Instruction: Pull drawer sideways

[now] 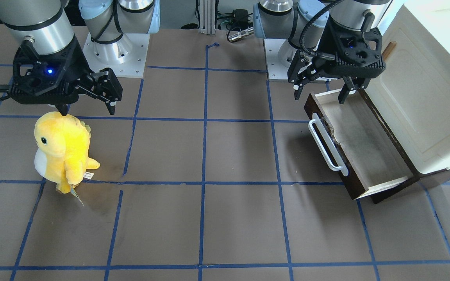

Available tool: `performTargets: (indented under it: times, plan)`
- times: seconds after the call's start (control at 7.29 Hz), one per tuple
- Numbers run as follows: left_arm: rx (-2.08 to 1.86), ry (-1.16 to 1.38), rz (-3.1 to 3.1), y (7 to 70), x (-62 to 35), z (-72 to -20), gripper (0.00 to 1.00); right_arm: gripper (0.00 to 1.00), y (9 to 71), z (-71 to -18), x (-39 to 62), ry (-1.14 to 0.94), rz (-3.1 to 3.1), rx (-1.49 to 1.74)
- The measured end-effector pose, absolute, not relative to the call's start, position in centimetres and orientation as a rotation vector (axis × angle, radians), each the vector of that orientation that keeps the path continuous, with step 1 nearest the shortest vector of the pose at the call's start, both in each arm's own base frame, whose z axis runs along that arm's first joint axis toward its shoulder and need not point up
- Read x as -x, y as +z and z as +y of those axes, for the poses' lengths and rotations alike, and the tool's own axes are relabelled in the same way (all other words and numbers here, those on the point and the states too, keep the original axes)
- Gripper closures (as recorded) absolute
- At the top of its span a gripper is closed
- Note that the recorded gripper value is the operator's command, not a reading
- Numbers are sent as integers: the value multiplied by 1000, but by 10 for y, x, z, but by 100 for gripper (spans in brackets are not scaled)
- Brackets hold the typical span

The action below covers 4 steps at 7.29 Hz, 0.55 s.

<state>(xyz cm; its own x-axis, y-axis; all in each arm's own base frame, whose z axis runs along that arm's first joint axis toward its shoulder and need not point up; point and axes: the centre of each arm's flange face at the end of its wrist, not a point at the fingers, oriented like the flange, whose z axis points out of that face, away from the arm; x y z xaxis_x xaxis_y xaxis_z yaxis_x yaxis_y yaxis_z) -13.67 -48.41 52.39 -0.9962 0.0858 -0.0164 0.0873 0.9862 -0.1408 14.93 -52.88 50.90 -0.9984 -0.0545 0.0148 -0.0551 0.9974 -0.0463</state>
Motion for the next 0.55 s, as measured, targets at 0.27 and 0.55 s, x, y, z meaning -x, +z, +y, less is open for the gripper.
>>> performTargets:
  times: [0.27, 0.55]
  plan:
    - [-131, -222, 3119, 527, 137, -480, 0, 0, 509, -529, -149, 73, -3126, -86]
    - [-130, -229, 3118, 530, 137, -478, 0, 0, 509, -529, -149, 73, -3126, -86]
